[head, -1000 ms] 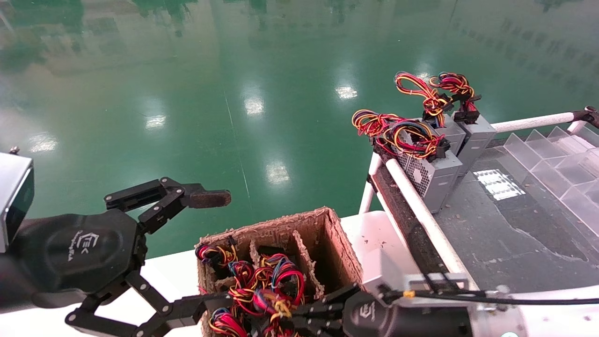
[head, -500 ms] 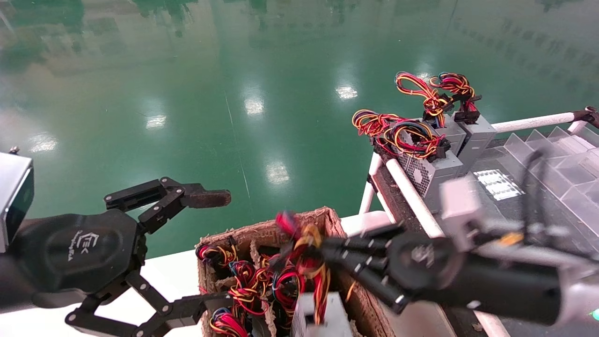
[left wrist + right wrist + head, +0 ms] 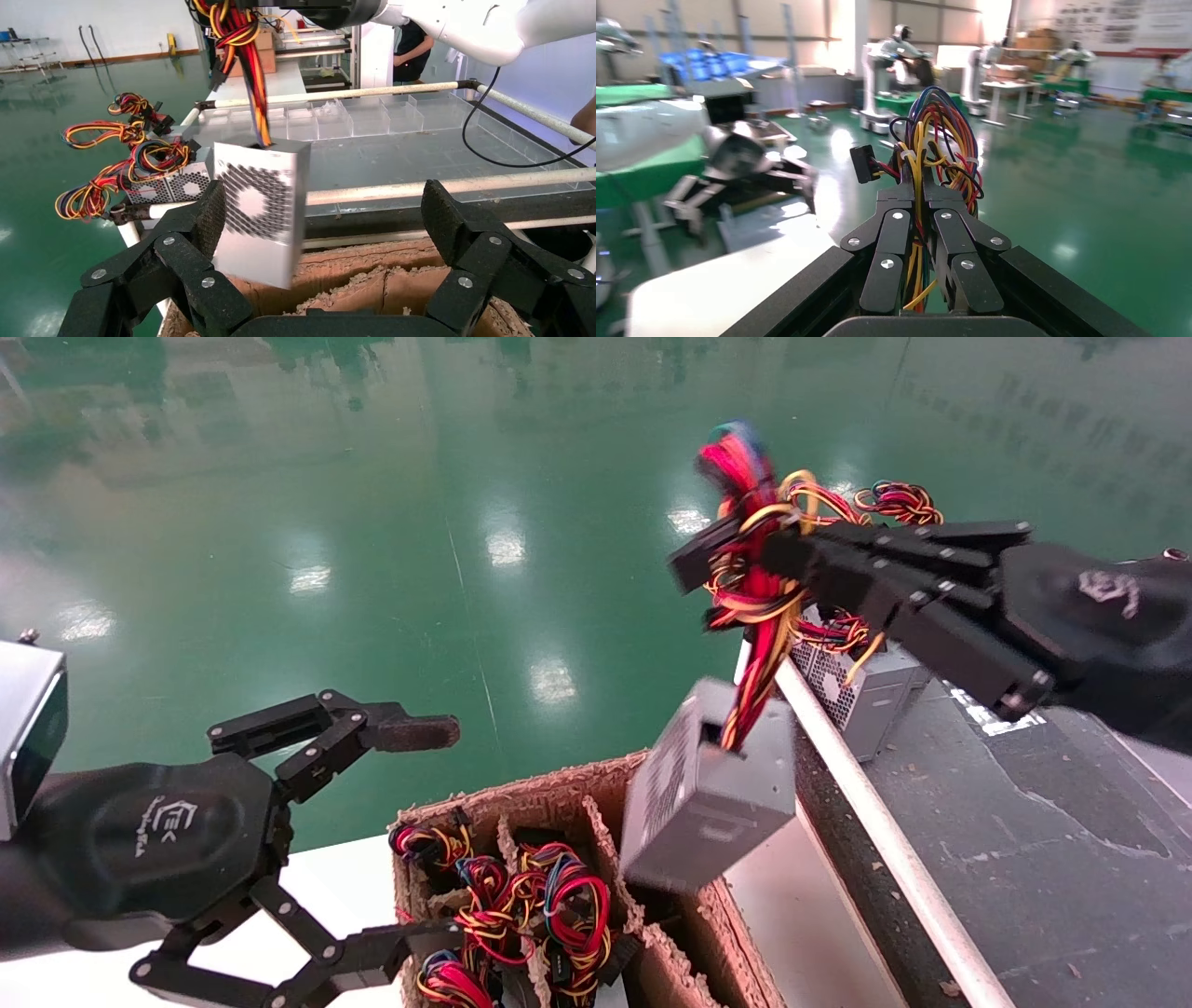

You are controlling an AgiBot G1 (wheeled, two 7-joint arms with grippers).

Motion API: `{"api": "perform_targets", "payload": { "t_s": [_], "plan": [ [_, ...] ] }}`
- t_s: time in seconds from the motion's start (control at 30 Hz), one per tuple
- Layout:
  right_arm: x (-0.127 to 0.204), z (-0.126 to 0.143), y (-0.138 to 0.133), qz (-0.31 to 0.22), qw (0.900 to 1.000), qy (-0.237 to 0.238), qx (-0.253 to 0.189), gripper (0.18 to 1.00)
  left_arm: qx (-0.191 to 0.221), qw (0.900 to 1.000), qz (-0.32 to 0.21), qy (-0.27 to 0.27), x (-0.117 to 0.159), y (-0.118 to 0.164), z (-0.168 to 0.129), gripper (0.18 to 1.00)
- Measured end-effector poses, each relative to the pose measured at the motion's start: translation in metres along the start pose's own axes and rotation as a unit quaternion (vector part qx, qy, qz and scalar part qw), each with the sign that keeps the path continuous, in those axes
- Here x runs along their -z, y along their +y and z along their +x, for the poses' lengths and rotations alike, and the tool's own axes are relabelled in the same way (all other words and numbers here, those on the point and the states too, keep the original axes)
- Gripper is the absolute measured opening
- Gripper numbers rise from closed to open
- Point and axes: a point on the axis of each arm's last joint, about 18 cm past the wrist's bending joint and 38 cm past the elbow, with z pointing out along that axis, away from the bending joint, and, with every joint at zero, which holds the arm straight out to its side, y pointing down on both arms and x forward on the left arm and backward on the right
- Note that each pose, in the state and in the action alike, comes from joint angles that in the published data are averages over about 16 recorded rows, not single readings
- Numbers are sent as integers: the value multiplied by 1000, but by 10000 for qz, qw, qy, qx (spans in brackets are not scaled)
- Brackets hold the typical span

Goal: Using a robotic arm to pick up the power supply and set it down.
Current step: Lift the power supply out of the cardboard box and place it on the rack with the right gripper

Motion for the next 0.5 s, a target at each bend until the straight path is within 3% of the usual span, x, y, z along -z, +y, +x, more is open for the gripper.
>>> {"api": "perform_targets", "payload": {
  "t_s": [0.5],
  "plan": [
    [86,34,-15,-265,9917,1226,289,207,0,10000,0,0,0,0,0,1001]
  ]
}}
